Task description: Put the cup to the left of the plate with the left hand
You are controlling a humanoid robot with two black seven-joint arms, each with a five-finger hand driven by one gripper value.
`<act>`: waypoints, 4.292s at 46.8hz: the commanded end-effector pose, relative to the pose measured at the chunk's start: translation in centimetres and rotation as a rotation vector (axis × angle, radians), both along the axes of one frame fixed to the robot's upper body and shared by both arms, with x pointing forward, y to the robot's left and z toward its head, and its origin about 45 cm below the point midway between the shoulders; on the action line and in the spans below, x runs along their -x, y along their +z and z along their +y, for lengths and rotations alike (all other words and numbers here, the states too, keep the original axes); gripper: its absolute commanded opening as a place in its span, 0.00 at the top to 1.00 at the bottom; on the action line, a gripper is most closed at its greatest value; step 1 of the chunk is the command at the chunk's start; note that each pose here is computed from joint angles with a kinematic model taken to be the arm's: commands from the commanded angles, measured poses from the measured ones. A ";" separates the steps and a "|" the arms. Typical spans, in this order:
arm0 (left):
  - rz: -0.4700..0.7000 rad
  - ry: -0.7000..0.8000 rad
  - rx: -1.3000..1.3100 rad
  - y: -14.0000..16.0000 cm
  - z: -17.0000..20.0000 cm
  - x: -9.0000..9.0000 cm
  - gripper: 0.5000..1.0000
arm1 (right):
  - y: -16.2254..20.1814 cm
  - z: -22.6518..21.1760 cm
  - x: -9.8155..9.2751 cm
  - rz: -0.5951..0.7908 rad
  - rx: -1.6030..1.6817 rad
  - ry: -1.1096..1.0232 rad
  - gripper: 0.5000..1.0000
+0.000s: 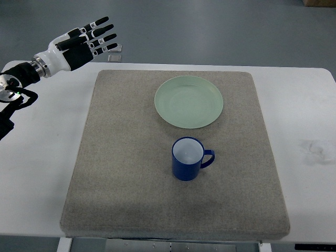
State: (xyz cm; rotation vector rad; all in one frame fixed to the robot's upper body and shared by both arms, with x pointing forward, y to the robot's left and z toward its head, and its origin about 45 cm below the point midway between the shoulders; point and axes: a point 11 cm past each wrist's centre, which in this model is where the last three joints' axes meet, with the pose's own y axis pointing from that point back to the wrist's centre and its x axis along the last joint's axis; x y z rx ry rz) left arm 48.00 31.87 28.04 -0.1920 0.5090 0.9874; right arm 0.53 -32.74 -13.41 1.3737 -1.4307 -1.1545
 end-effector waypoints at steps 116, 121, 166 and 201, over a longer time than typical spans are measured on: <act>-0.261 -0.525 -0.352 -10.9 -15.0 15.3 0.01 | 0.0 0.0 0.0 0.001 -0.001 0.001 0.14; -0.258 -0.538 -0.352 -11.1 -15.2 15.5 0.01 | 0.0 0.0 0.0 0.001 0.001 0.001 0.14; -0.292 -0.598 -0.368 -11.5 -18.1 16.0 0.01 | 0.0 0.0 0.0 0.000 -0.001 -0.001 0.14; -0.326 -0.623 -0.421 -11.6 -18.7 16.0 0.21 | 0.0 0.0 -0.1 -0.001 0.001 0.001 0.14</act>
